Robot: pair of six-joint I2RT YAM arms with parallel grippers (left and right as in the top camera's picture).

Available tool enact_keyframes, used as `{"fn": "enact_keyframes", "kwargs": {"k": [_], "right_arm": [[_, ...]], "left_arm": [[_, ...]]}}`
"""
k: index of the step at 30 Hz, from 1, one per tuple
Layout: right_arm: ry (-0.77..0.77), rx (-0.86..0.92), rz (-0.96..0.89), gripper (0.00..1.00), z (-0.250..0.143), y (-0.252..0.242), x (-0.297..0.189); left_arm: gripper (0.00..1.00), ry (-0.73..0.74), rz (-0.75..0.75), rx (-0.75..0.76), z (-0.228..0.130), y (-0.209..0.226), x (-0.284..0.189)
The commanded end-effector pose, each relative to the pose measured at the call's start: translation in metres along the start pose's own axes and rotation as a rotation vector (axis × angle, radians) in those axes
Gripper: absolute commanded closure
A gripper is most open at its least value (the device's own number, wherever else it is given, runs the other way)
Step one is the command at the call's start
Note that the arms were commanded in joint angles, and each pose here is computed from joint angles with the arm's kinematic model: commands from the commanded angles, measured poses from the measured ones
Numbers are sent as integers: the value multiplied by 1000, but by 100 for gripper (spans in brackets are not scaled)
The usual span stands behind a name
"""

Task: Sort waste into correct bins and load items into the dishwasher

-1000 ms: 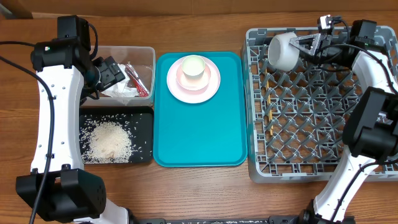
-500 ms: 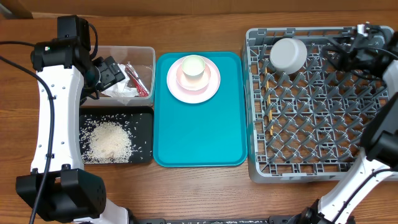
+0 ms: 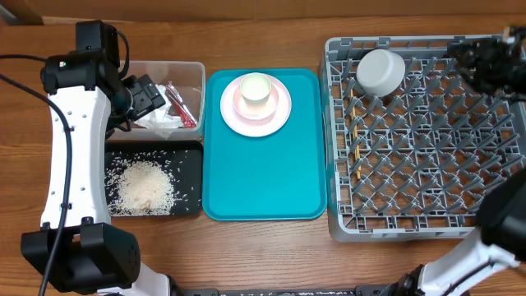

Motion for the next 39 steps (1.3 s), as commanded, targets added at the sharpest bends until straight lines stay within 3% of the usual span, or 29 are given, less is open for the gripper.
{"fn": "enact_keyframes", "kwargs": {"k": [1, 5, 10, 17, 25, 39], "right_arm": [[-40, -216, -132, 43, 2, 60, -9], [16, -356, -159, 43, -26, 122, 8], [166, -541, -150, 46, -89, 190, 59], [313, -886, -131, 50, -178, 253, 135], [336, -1014, -128, 58, -236, 269, 215], [297, -1027, -105, 57, -256, 245, 292]], "left_arm": [[0, -22, -14, -4, 5, -1, -7], [0, -22, -14, -4, 5, -1, -7], [0, -22, -14, -4, 5, -1, -7], [0, -22, -14, -4, 5, -1, -7], [0, -22, -14, -4, 5, -1, -7], [0, -22, -14, -4, 5, -1, -7]]}}
Point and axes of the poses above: each gripper's point midway between its finger pads, its own x axis out along the fingers, its own y axis along the line the jaws close on, z = x × y, the point moved 3 cm from there along -x, back along the fingers, and after that the axes turned 12 degrees about -x, right-handed, at the moved point
